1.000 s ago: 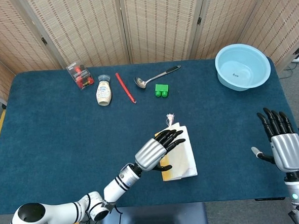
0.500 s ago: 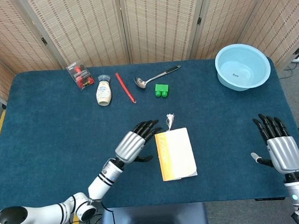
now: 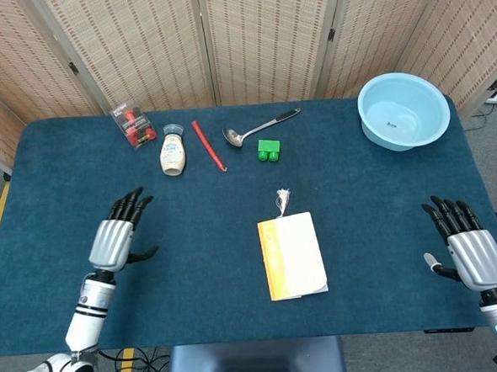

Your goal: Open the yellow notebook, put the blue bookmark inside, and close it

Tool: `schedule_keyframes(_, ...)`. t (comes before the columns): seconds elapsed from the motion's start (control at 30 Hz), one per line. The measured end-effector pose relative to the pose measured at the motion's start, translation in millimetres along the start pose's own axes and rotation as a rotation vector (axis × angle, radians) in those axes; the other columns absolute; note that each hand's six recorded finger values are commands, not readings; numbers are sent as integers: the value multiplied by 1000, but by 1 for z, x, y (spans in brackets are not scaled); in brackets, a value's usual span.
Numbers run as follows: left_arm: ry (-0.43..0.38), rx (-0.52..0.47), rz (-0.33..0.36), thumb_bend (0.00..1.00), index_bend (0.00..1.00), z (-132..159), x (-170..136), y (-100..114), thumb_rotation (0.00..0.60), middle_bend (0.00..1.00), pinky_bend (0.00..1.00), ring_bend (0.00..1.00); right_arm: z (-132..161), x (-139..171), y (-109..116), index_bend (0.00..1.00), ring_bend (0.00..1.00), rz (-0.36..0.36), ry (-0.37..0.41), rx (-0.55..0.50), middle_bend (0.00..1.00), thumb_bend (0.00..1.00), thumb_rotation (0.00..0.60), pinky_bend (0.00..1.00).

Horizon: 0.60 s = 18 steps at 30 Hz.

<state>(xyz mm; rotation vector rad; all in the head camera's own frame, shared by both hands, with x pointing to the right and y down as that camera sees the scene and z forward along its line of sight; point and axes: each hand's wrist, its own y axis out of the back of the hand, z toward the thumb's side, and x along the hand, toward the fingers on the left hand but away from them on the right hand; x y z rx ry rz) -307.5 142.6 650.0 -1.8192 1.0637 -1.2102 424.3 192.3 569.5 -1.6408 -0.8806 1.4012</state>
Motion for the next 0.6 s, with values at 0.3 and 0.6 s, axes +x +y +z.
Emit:
schedule_keyframes(0.3, 146, 82, 67, 195, 139, -61, -64, 32, 600, 43, 145, 78, -7, 14, -5, 0, 0, 22, -28, -22, 0, 263, 600, 0)
schedule_keyframes(0.6, 241, 124, 54, 195, 141, -84, -122, 43, 600, 43, 145, 78, -11, 25, -4, 0, 0, 6, -66, -33, 0, 263, 600, 0)
